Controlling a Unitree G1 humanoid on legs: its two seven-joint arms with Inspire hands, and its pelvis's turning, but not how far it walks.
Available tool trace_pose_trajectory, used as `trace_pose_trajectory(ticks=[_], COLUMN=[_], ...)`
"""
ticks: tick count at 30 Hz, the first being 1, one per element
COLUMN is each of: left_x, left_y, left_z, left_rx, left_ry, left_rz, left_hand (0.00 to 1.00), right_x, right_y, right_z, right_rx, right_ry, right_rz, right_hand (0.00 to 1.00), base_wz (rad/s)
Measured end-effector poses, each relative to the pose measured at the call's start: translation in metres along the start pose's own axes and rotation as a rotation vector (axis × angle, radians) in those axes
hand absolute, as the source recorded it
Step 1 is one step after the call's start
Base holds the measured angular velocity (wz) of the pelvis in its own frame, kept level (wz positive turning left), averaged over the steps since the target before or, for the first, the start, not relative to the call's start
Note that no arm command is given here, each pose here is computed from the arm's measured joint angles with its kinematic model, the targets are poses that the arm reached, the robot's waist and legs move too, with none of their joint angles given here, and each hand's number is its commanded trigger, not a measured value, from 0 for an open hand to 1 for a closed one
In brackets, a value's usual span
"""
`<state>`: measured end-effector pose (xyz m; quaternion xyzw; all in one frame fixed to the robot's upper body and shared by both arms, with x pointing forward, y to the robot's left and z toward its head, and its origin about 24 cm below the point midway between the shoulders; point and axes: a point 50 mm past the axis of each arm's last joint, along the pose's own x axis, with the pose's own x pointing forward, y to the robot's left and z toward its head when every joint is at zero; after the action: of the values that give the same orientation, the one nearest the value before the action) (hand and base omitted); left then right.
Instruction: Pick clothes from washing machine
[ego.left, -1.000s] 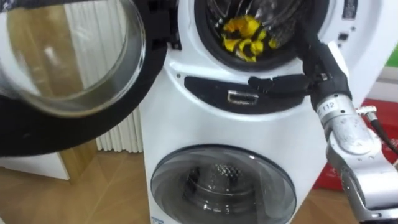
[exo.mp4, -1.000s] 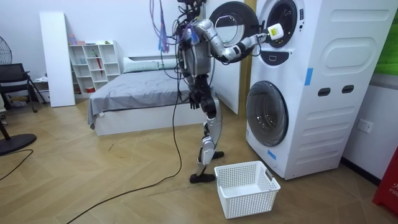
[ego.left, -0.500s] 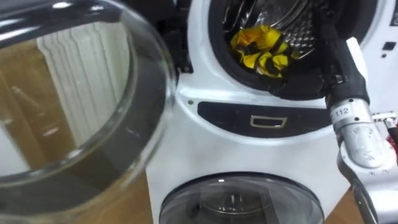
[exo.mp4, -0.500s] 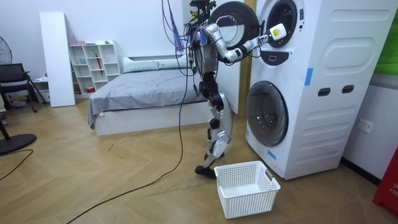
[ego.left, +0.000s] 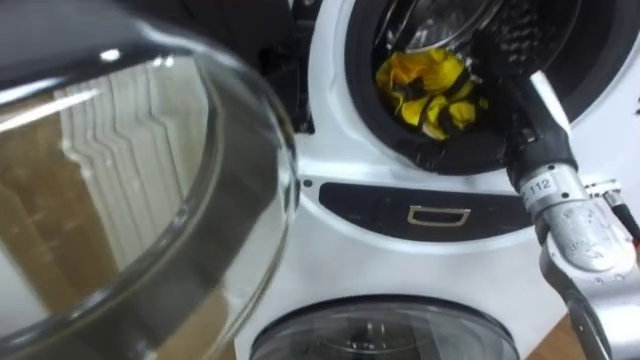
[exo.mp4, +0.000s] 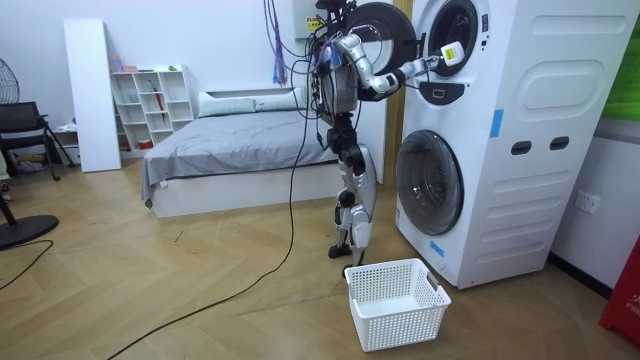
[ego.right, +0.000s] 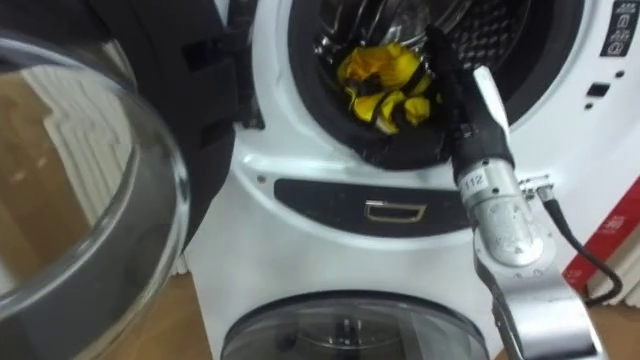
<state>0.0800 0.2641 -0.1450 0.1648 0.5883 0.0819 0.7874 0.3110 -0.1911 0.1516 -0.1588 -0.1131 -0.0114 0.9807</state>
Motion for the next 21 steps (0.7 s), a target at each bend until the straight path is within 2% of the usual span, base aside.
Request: trace_pose_trajectory(ticks=[12, 21], left_x=[0.0, 0.0], left_y=[-0.01, -0.012], left_z=[0.001, -0.007], left_rx=[-0.01, -0.01], left_ry=[-0.004, 0.015], left_rz=[-0.03, -0.037], left_hand=[0.0, 0.0], right_x=[0.006, 0.007], right_y=[0.005, 0.002], right_z=[0.013, 0.02], right_rx=[0.023, 0.062], right_ry=[-0.047, -0.077], right_rz=[0.06, 0.009], right_hand=[0.0, 0.0], base_wz=[0.03, 0.0])
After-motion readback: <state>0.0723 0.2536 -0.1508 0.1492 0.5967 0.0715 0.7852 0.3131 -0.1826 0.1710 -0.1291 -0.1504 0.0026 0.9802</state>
